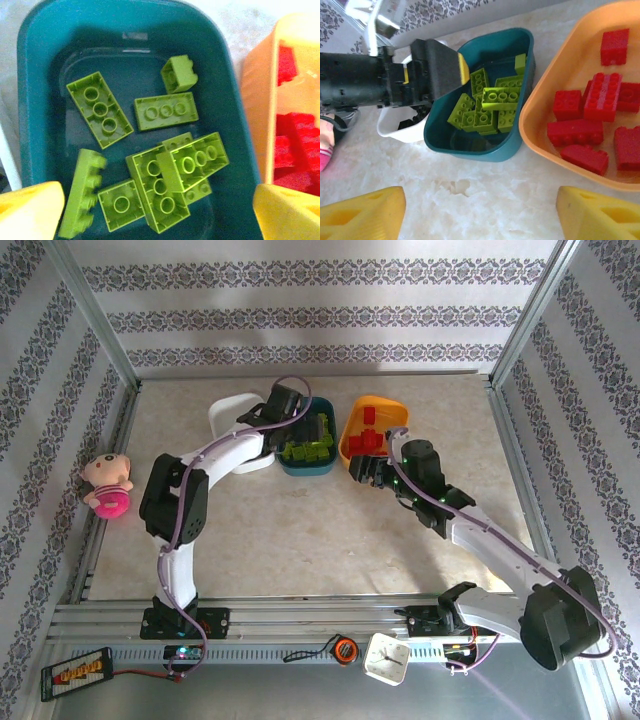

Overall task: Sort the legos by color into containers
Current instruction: Place the lego in the container, then reset both arms

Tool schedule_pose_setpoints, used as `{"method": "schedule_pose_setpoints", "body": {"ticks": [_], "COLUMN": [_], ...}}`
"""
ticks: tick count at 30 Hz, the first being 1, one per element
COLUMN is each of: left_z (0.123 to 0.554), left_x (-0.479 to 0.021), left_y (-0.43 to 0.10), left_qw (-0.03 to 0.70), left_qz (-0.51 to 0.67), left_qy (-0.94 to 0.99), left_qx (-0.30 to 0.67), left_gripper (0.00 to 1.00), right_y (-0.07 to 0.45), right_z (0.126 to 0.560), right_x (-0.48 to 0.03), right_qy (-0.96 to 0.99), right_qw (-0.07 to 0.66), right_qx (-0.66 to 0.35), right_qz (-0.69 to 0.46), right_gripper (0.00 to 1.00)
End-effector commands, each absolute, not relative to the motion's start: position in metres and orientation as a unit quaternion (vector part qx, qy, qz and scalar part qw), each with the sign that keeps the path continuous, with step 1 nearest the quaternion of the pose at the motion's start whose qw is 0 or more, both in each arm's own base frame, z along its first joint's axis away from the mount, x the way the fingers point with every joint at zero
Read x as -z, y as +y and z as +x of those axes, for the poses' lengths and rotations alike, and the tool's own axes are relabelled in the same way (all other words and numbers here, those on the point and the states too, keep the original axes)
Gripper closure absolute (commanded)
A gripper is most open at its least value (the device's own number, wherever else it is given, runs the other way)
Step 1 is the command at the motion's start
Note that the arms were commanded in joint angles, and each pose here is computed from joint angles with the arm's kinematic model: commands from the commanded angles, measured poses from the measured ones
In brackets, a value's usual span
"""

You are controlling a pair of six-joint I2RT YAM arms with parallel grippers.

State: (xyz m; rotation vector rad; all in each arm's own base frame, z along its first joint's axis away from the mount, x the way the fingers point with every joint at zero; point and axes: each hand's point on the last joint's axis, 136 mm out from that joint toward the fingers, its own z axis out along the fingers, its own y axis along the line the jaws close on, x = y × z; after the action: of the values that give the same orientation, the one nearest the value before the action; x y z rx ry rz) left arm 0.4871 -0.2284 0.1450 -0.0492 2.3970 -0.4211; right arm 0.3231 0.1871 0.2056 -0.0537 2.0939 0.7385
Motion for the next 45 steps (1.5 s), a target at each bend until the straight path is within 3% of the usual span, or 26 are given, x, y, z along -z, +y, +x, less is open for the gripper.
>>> {"method": "schedule_pose_setpoints", "body": {"ticks": [1, 3, 7, 17, 20, 25, 30, 45], "left_z": [0.473, 0.459, 0.426, 0.379, 0.381, 0.391, 0.391, 0.399], "left_x": [-0.22, -0.238, -0.258, -0.253, -0.226, -0.155, -0.113, -0.093], "left_y": [-0.222, -0.212, -0.173, -0.034, 0.009, 0.035, 0.035, 0.019], "left_qw": [0.419, 0.447, 0.513, 0.657, 0.62, 0.535, 0.537, 0.564], "left_qz": [-0.019, -0.021, -0.031, -0.112, -0.12, -0.083, -0.078, -0.044], "left_qy": [0.885, 0.871, 0.842, 0.745, 0.771, 0.827, 0.828, 0.822], "left_qx": [0.2, 0.203, 0.165, -0.006, -0.088, -0.153, -0.141, -0.066], "left_gripper": [0.0, 0.0, 0.0, 0.01, 0.01, 0.01, 0.01, 0.01], "right_y": [0.173, 0.168, 0.159, 0.115, 0.102, 0.086, 0.075, 0.065], "right_z": [0.327, 0.327, 0.325, 0.337, 0.338, 0.336, 0.336, 0.342], "right_x": [-0.221, -0.224, -0.225, -0.218, -0.218, -0.217, -0.213, -0.204], "right_qy": [0.832, 0.83, 0.828, 0.819, 0.815, 0.81, 0.81, 0.815], "right_qw": [0.479, 0.49, 0.503, 0.548, 0.557, 0.563, 0.561, 0.554], "right_qx": [-0.278, -0.267, -0.249, -0.152, -0.127, -0.099, -0.085, -0.071], "right_qz": [-0.009, -0.006, -0.003, 0.073, 0.096, 0.13, 0.15, 0.154], "right_gripper": [0.1, 0.02, 0.02, 0.02, 0.02, 0.02, 0.02, 0.02]}}
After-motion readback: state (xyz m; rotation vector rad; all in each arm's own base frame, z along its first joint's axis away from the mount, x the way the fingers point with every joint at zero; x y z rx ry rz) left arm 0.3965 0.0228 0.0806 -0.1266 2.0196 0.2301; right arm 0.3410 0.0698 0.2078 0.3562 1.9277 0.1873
